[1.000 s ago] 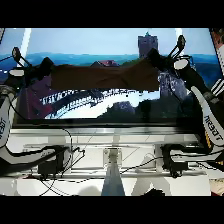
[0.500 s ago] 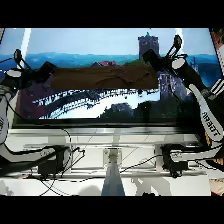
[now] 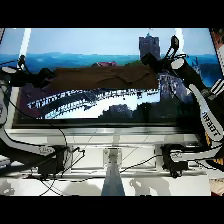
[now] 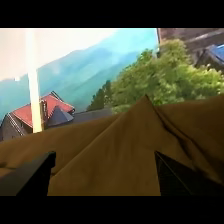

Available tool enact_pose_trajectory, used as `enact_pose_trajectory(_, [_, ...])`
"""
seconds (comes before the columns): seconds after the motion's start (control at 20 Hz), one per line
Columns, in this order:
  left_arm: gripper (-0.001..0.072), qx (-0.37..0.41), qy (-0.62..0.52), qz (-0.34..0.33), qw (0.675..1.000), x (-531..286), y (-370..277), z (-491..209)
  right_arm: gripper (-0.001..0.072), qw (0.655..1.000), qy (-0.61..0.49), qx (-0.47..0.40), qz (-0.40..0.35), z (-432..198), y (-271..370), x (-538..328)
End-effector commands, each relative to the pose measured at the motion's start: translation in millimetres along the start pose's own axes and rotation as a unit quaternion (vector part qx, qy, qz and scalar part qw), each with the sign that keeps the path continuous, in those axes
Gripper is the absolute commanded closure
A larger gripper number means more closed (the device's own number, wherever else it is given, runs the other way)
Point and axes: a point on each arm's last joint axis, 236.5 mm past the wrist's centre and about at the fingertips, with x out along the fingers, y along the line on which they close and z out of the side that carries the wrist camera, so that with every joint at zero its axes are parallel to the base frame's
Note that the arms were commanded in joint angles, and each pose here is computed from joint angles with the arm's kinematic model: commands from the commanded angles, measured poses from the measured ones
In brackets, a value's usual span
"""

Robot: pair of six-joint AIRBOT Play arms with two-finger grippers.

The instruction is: Fold the clothes and pants, and hang the long-sleeved shirts on hangers.

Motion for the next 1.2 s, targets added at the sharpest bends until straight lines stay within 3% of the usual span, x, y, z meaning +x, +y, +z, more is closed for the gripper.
enact_pose_trajectory(0.0, [0.0028, 0.044, 0.045, -0.01, 0.998, 21, -1, -9, 0.0028, 1.0, 0.029, -0.006, 0.005, -15, 5, 1])
enact_pose_trajectory(0.05, [0.0123, 0.067, 0.051, -0.013, 0.996, 25, -6, -13, 0.0047, 0.999, 0.034, -0.017, 0.008, -20, 10, 2])
enact_pose_trajectory(0.1, [0.0243, 0.086, 0.055, -0.016, 0.995, 28, -13, -16, 0.0157, 0.998, 0.038, -0.038, 0.014, -25, 17, 3])
enact_pose_trajectory(0.15, [0.0319, 0.1, 0.059, -0.018, 0.993, 31, -20, -19, 0.0329, 0.997, 0.042, -0.062, 0.021, -31, 29, 5])
enact_pose_trajectory(0.2, [0.0408, 0.113, 0.063, -0.021, 0.991, 34, -29, -22, 0.0456, 0.995, 0.043, -0.081, 0.031, -35, 42, 6])
enact_pose_trajectory(0.25, [0.053, 0.127, 0.064, -0.024, 0.989, 35, -37, -24, 0.0539, 0.993, 0.042, -0.098, 0.041, -39, 57, 7])
enact_pose_trajectory(0.3, [0.0665, 0.144, 0.062, -0.026, 0.987, 33, -47, -24, 0.0674, 0.992, 0.042, -0.111, 0.052, -43, 73, 8])
enact_pose_trajectory(0.35, [0.0694, 0.157, 0.055, -0.029, 0.986, 27, -58, -22, 0.0699, 0.99, 0.04, -0.121, 0.063, -45, 88, 7])
enact_pose_trajectory(0.65, [0.0695, 0.248, -0.019, -0.059, 0.967, -89, -148, -17, 0.07, 0.979, 0.062, -0.158, 0.115, -67, 158, 13])
enact_pose_trajectory(0.9, [0.0694, 0.285, -0.109, -0.071, 0.95, -189, -208, -31, 0.07, 0.965, 0.185, -0.127, 0.137, -165, 202, 67])
enact_pose_trajectory(1.15, [0.0694, 0.286, -0.144, -0.107, 0.941, -220, -238, -40, 0.07, 0.934, 0.26, -0.12, 0.214, -260, 292, 77])
